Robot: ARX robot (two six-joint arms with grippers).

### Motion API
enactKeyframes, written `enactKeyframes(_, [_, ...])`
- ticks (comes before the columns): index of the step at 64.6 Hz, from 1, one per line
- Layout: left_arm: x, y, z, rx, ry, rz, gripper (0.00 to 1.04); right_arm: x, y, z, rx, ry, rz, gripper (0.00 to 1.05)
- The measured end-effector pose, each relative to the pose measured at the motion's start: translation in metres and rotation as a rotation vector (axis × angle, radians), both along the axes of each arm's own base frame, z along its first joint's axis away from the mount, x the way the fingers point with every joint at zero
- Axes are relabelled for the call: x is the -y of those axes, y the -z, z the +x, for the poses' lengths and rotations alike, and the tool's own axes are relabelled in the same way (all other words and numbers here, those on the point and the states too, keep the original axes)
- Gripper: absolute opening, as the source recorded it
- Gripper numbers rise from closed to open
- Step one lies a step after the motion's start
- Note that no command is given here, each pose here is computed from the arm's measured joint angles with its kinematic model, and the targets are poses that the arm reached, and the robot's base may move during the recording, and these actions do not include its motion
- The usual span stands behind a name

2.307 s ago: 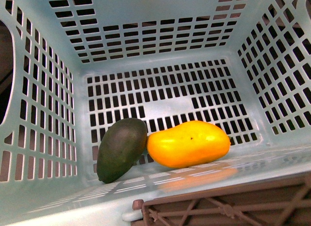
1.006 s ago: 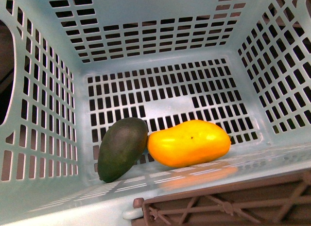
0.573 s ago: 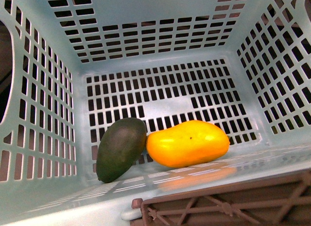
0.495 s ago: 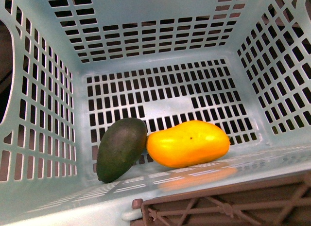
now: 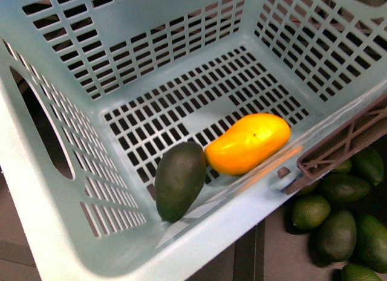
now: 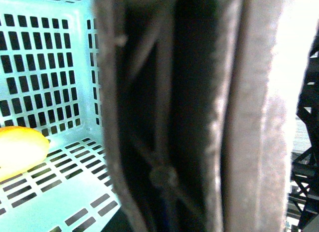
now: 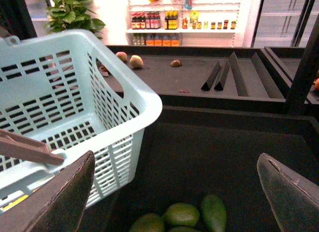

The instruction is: Pick mango and avocado into basket

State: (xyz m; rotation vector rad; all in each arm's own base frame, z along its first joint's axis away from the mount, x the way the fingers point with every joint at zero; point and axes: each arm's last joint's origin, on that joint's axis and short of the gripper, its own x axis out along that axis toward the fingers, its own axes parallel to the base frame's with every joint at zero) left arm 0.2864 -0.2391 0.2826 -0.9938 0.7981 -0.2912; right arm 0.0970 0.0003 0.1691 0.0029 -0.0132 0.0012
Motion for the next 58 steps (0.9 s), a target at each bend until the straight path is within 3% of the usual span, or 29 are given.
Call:
enactKeyframes(10, [-0.016,0.031,0.034,-0.068,-0.073,0.034,0.13,0.0,0.0,0.0,0.0,0.0,0.0,0.96])
enactKeyframes(42, [-0.085,0.122,0.122,-0.292,-0.537,-0.015,0.13,0.0,0.0,0.0,0.0,0.0,0.0,0.96])
enactKeyframes(58, [-0.093,0.144,0.129,-0.339,-0.551,-0.036,0.13,0.0,0.0,0.0,0.0,0.0,0.0,0.96])
